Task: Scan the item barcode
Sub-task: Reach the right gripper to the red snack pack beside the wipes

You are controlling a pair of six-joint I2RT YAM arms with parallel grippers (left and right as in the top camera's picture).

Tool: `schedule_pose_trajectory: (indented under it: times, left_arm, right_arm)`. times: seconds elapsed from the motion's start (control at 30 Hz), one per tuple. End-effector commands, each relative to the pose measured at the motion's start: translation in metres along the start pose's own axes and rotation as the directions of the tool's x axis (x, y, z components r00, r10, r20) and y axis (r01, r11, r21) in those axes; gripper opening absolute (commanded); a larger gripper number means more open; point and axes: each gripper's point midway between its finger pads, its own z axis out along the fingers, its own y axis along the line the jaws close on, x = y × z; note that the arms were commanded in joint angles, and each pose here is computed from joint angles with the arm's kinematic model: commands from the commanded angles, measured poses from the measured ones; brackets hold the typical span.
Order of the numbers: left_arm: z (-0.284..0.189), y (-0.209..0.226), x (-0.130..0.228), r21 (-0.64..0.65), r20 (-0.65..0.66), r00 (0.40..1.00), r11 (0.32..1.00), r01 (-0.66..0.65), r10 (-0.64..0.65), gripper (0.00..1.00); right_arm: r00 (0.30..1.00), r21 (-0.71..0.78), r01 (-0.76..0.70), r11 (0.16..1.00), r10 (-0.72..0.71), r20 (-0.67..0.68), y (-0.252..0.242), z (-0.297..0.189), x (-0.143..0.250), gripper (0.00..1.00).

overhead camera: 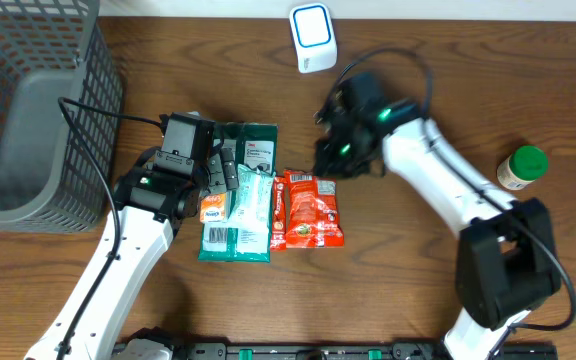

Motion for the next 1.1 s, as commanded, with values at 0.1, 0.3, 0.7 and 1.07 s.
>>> schedule_pose_trajectory:
  times: [0.1, 0.3, 0.7, 1.07]
  left_arm:
    - [-0.003, 0.0, -0.006, -0.005, 0.018, 1.0, 1.0, 0.008, -0.008, 0.93]
    - [-0.003, 0.0, -0.006, -0.006, 0.018, 1.0, 1.0, 0.008, -0.008, 0.93]
    - [-0.003, 0.0, -0.006, -0.005, 0.018, 1.0, 1.0, 0.008, -0.008, 0.93]
    - [-0.003, 0.0, -0.006, -0.005, 0.018, 1.0, 1.0, 0.008, -0.008, 0.93]
  right_arm:
    - [0.999, 0.134, -0.011, 0.991, 0.016, -0.04, 0.005, 0.048, 0.046, 0.01]
    - [0.998, 0.287, 0.015, 0.958, 0.002, -0.059, -0.015, 0.049, 0.061, 0.01]
    - [0.995, 0.512, -0.012, 0.859, 0.061, -0.079, -0.069, 0.023, 0.071, 0.01]
    - [0.989, 0.351, 0.009, 0.936, 0.043, -0.14, -0.037, 0.025, 0.079, 0.01]
